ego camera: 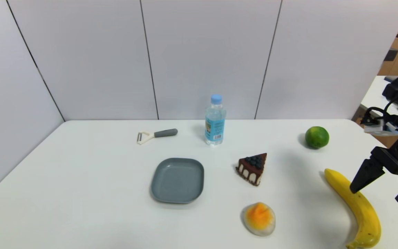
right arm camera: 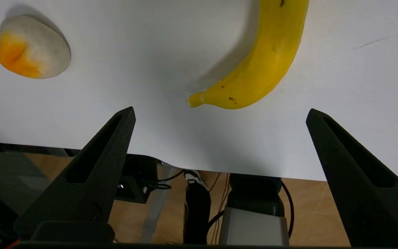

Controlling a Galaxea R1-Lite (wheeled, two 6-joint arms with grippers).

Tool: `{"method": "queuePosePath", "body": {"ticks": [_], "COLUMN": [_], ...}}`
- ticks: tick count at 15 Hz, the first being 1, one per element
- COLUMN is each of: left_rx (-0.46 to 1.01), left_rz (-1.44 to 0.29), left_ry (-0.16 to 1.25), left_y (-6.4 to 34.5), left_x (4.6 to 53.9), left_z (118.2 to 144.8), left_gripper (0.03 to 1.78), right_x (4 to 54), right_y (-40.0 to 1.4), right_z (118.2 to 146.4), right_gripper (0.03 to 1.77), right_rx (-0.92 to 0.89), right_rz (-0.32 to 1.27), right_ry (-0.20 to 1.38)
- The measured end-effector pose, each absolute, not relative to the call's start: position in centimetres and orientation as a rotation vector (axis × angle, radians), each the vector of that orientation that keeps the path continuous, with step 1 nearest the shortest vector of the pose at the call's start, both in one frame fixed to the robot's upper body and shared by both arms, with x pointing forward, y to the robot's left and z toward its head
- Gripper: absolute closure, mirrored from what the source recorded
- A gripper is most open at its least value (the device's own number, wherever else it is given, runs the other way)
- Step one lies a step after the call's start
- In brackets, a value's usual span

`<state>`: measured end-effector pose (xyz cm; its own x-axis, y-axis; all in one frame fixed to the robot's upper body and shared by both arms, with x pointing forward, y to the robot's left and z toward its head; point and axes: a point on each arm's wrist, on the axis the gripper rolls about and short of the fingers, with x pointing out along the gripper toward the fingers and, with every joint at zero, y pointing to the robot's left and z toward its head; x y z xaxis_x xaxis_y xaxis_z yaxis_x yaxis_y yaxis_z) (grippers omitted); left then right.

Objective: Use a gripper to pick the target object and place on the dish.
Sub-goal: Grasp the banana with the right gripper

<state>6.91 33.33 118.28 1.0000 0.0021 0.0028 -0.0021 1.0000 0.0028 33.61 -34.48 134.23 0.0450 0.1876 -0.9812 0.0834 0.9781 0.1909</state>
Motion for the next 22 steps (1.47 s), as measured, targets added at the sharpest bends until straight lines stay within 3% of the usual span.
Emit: {"method": "queuePosePath", "body": {"ticks": [11, 22], "left_rx": [0.003, 0.003], "left_rz": [0.003, 0.003], "left_ry": [-0.003, -0.003], "left_y": [33.3, 33.3], "left_x": [6.9, 6.9], "left_z": [118.3, 118.3], "left_gripper": [0.12, 0.12], "right_x": [37.4, 37.6], "right_y": [-35.9, -36.0], "right_z": [128.3, 125.9], "right_gripper": [0.09, 0.09], "right_rx": [0.241, 0.236], "right_rz": [0.015, 0.011], "right_ry": [1.622, 1.597]}}
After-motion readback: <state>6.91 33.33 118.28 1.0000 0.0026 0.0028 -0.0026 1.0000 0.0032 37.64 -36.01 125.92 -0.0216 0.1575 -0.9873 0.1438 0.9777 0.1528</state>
